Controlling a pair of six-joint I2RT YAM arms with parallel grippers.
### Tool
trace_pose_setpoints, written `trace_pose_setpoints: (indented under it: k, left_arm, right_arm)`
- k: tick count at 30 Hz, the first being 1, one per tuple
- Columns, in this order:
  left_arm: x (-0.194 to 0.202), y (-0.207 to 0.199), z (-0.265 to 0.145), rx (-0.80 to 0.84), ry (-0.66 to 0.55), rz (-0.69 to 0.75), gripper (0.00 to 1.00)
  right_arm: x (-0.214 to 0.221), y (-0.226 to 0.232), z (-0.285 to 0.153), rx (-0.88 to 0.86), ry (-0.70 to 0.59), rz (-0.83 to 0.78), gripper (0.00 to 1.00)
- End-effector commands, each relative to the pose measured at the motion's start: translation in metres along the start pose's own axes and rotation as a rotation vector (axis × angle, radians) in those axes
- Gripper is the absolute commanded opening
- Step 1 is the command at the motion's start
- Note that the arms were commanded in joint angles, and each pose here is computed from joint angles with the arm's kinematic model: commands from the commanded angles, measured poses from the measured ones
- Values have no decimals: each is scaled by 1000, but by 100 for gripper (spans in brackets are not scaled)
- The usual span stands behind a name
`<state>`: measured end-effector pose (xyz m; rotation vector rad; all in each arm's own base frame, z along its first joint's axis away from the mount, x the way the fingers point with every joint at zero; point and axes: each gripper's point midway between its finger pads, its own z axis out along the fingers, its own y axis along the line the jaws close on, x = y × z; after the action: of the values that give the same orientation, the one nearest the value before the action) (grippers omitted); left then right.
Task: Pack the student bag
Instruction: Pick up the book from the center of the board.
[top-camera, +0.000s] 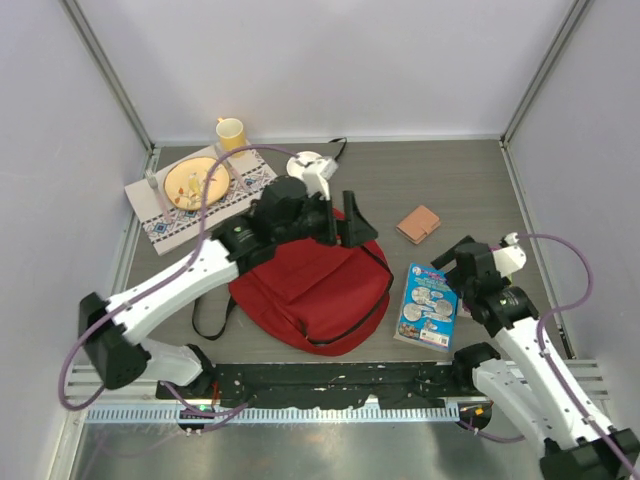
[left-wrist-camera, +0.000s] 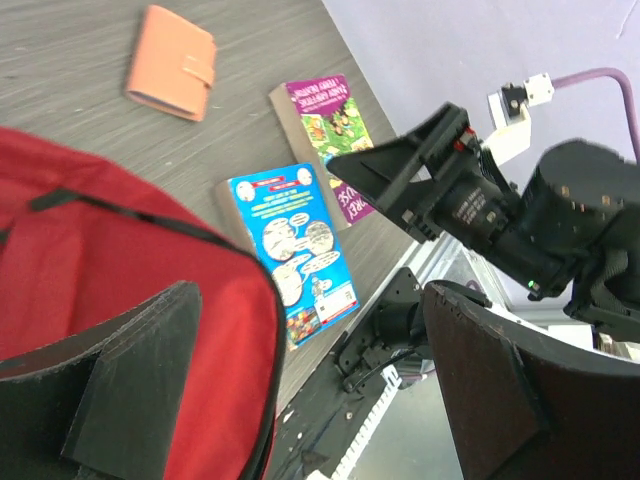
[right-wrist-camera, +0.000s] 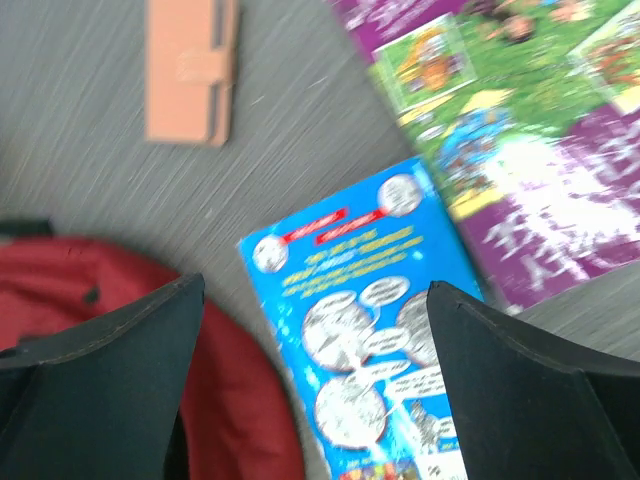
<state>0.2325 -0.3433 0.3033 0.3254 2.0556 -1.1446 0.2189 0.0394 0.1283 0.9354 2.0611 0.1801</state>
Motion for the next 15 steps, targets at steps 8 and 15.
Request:
trace_pose_setpoints:
  k: [8,15]
  left_arm:
    - [43,-63,120,163,157,-18,94]
    - [90,-53,164,145,256,-112,89]
  right_arm:
    - [-1,-30,23,23,238,122,98]
    - [21,-49,22,65,263,155,98]
